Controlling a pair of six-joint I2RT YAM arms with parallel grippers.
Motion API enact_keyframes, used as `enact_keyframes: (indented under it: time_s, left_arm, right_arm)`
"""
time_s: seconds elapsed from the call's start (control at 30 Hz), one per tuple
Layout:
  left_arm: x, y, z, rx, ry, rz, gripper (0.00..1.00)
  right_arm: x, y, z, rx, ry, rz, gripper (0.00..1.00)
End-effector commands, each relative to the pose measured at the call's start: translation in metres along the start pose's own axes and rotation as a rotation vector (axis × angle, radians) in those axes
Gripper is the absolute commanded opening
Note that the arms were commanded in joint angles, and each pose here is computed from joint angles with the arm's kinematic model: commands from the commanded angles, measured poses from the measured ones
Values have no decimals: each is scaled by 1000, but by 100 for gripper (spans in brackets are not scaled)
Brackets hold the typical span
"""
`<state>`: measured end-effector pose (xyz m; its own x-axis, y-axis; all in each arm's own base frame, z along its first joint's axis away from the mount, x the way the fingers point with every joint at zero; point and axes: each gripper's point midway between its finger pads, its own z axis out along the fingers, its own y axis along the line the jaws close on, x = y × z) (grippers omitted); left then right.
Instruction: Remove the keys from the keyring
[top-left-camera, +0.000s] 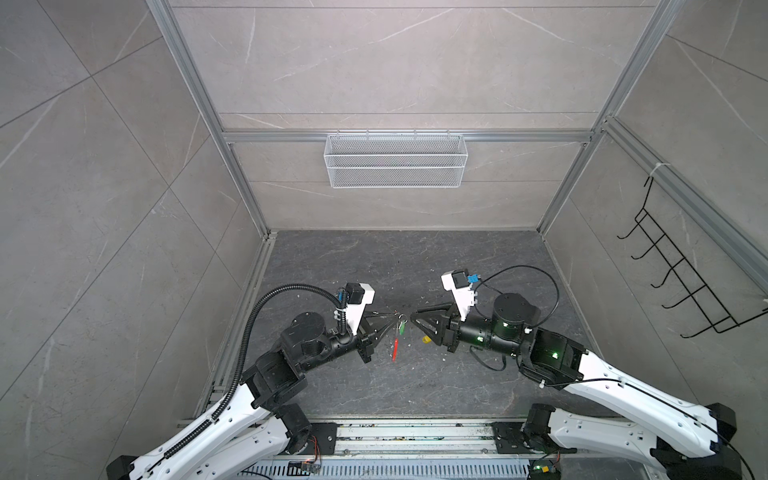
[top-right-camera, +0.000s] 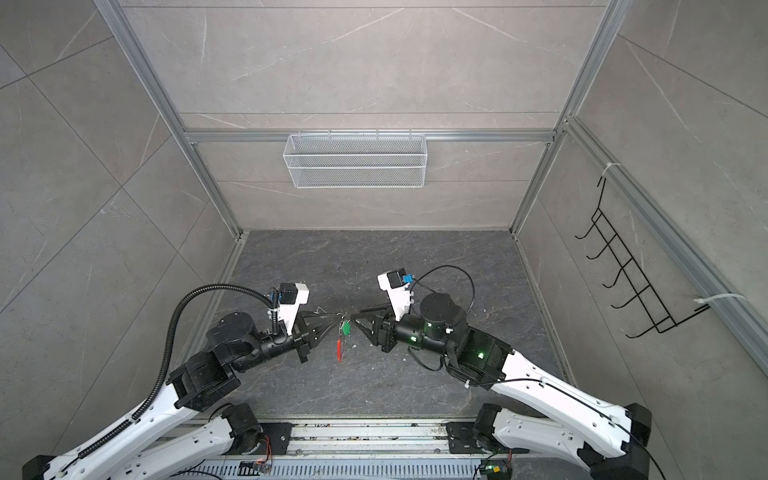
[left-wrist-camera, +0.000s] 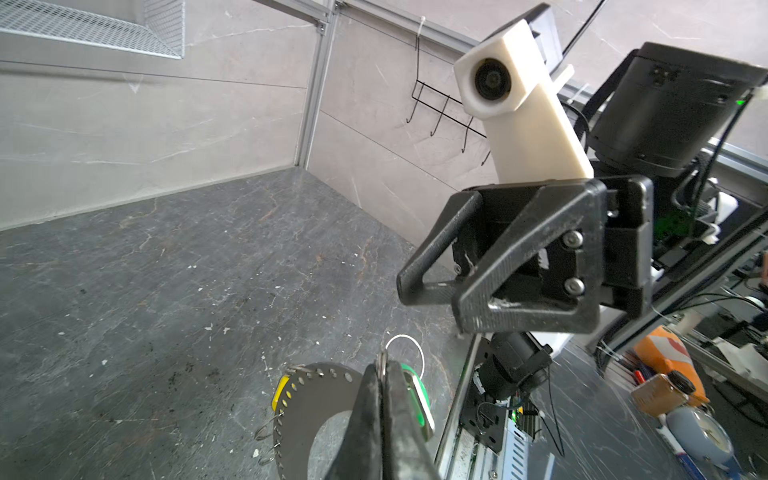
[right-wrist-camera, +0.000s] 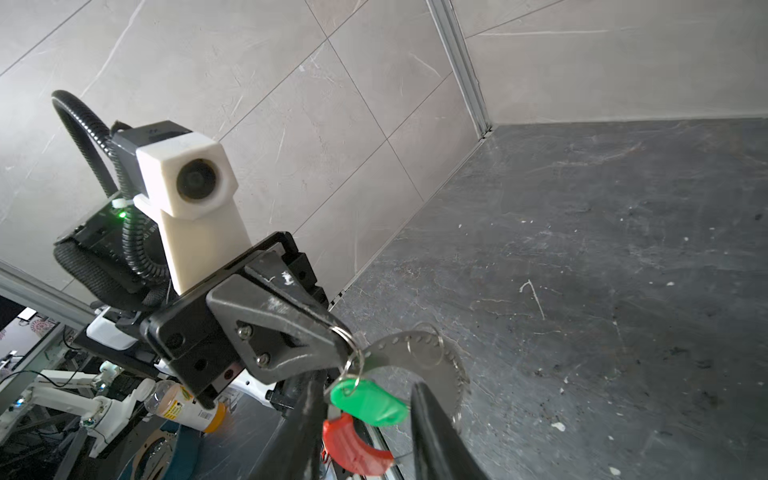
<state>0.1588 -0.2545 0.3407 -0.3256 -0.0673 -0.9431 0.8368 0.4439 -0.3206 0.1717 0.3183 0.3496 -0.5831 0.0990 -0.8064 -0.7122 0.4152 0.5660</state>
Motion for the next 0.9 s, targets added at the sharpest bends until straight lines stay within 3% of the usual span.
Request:
enact_keyframes:
  time_s: [0.0,0.67,0.87]
  left_arm:
    - [-25,-1,-4,-16,-98,6,0]
    - [-22,-4,-1,9,-89,7,0]
    - [-23,-5,0,15,-97,7,0]
  right_arm:
    - [-9,11,7,-31,-43,58,37]
    - [-13,6,17,9,-82,94,14]
    - [-12,7,19,4,-74,112,0]
